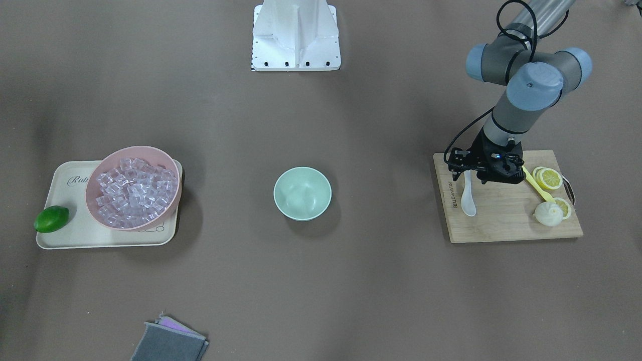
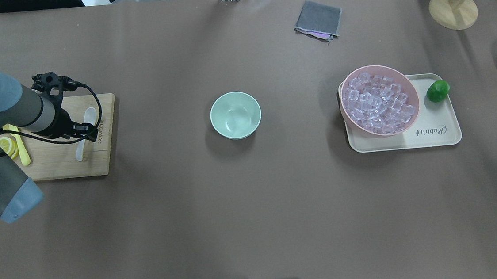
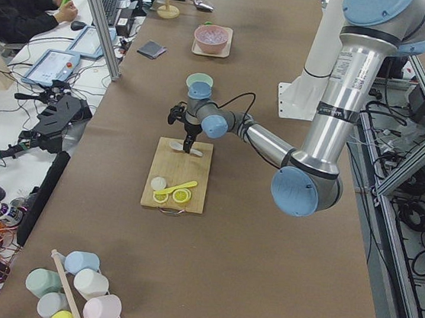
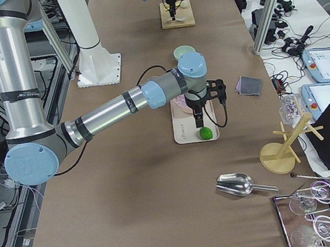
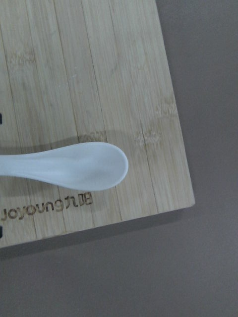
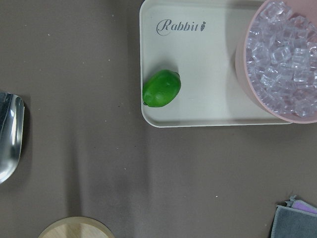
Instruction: Put spoon and ice into bowl
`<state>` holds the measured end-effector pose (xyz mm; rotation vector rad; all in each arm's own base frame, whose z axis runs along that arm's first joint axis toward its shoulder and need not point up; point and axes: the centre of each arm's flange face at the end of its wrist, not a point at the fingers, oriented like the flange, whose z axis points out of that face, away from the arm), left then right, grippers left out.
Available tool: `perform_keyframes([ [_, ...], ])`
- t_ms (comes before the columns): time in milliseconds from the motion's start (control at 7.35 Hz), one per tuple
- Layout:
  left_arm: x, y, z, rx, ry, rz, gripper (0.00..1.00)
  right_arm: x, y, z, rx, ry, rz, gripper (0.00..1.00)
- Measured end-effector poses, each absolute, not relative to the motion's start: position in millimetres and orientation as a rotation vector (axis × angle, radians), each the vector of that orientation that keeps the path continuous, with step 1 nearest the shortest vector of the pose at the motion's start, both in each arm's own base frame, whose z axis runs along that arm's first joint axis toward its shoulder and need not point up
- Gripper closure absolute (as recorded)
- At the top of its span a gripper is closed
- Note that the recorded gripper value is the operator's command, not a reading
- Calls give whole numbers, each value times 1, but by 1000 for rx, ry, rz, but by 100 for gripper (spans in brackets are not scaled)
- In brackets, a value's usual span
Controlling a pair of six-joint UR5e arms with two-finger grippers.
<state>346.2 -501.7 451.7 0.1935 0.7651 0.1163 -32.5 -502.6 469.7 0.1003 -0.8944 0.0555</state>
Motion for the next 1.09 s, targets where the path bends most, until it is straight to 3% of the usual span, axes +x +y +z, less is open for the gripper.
perform_keyframes([
  [408,348,-503,457,187,762,114,47,-44,-508,458,99,-900,57,0],
  [816,352,-503,463,174,759,116,48,-53,-513,451,100,-897,55,0],
  [952,353,-504,466,169,756,116,52,-58,-514,448,100,-895,52,0],
  [1088,354,-504,467,166,754,116,70,-61,-516,446,102,-892,49,0],
])
